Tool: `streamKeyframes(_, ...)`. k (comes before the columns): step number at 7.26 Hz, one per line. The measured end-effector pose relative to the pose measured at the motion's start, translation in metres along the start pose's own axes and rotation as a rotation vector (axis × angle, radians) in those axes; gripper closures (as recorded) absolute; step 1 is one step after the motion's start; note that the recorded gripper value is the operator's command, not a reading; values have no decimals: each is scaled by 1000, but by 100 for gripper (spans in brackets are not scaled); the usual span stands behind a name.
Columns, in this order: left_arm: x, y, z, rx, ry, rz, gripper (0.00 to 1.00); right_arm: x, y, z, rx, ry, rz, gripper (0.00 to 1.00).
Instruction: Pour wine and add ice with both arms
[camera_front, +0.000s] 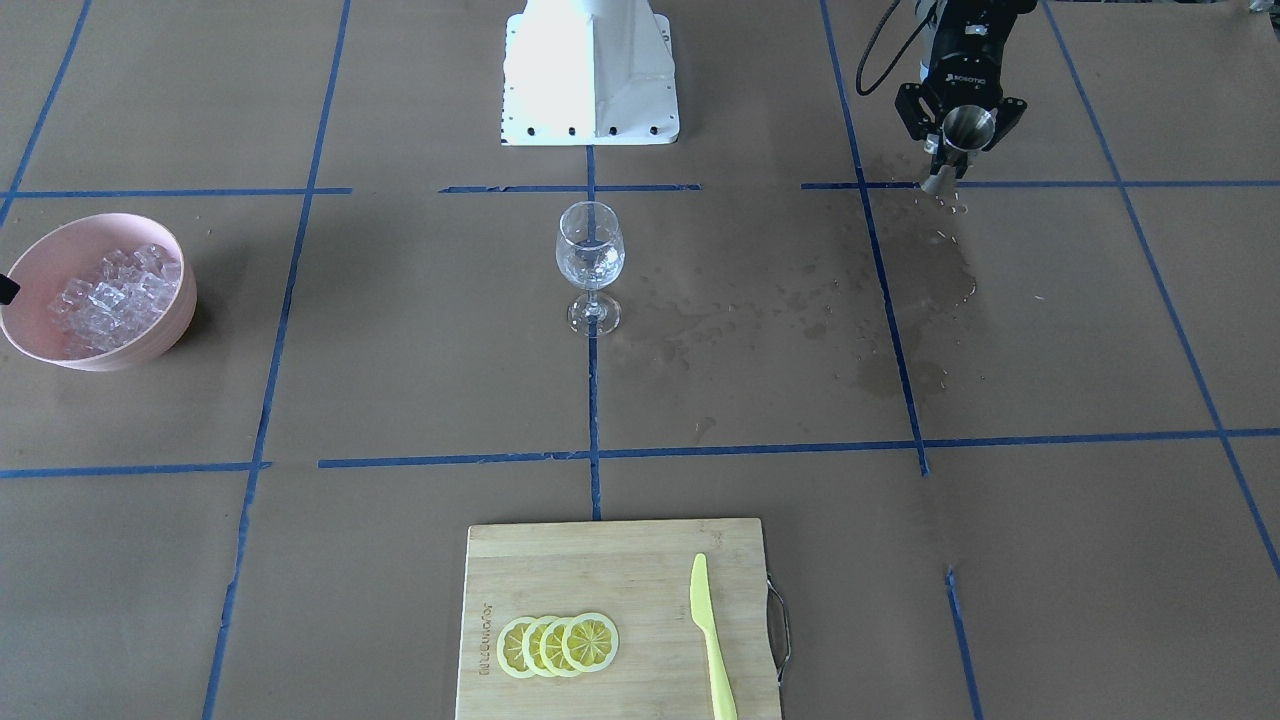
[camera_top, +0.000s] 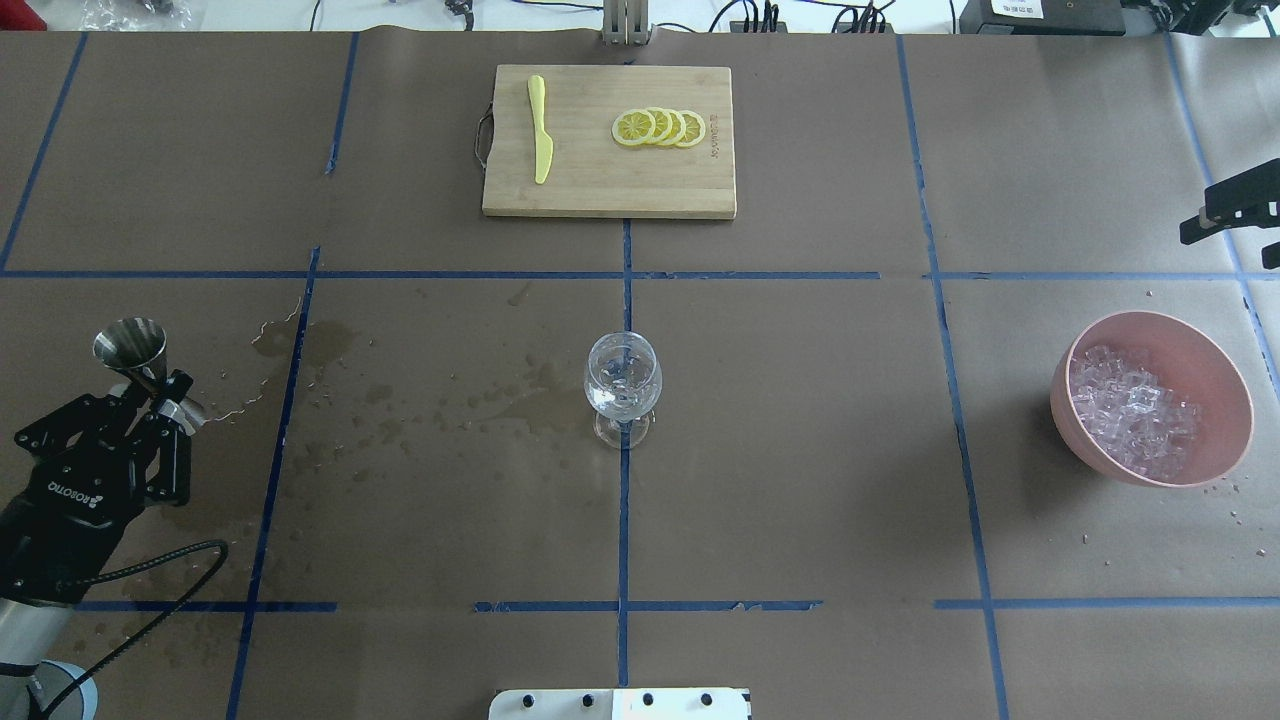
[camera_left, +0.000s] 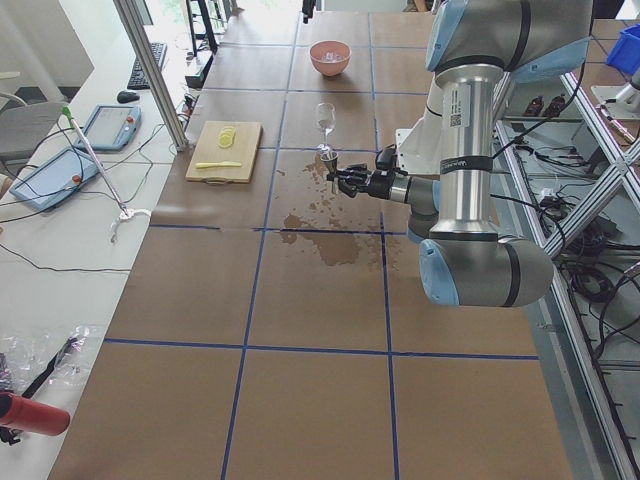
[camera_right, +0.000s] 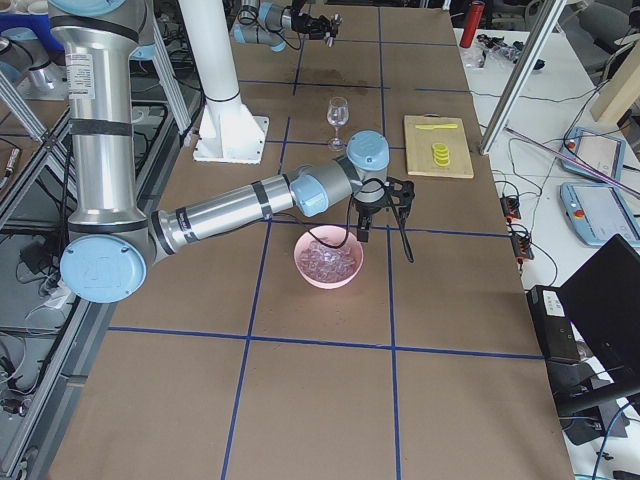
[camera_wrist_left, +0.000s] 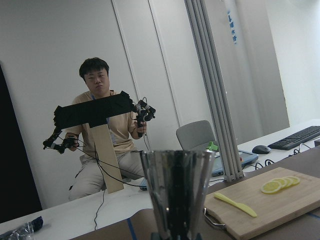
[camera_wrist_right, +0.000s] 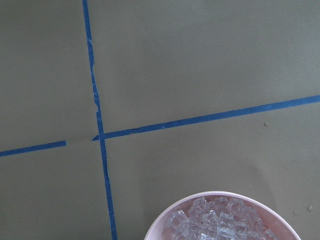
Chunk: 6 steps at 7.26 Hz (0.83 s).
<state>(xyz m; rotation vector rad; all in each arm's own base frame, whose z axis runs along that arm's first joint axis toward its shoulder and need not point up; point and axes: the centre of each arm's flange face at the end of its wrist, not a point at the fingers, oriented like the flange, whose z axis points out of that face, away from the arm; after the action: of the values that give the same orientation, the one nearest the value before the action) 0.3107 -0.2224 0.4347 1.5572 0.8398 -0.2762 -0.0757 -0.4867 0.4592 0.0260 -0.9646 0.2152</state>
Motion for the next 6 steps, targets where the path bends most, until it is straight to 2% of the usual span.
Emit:
streamKeyframes(1, 3, 1, -1, -5, 17, -44, 100, 0, 0, 0, 0, 0, 0, 0)
streamKeyframes(4, 4, -1, -1, -1, 9, -139, 100, -2, 1, -1, 1, -2, -3, 0)
streamKeyframes(6, 8, -1, 0, -7, 5, -155, 100, -3, 0, -2, 6, 1, -6, 0)
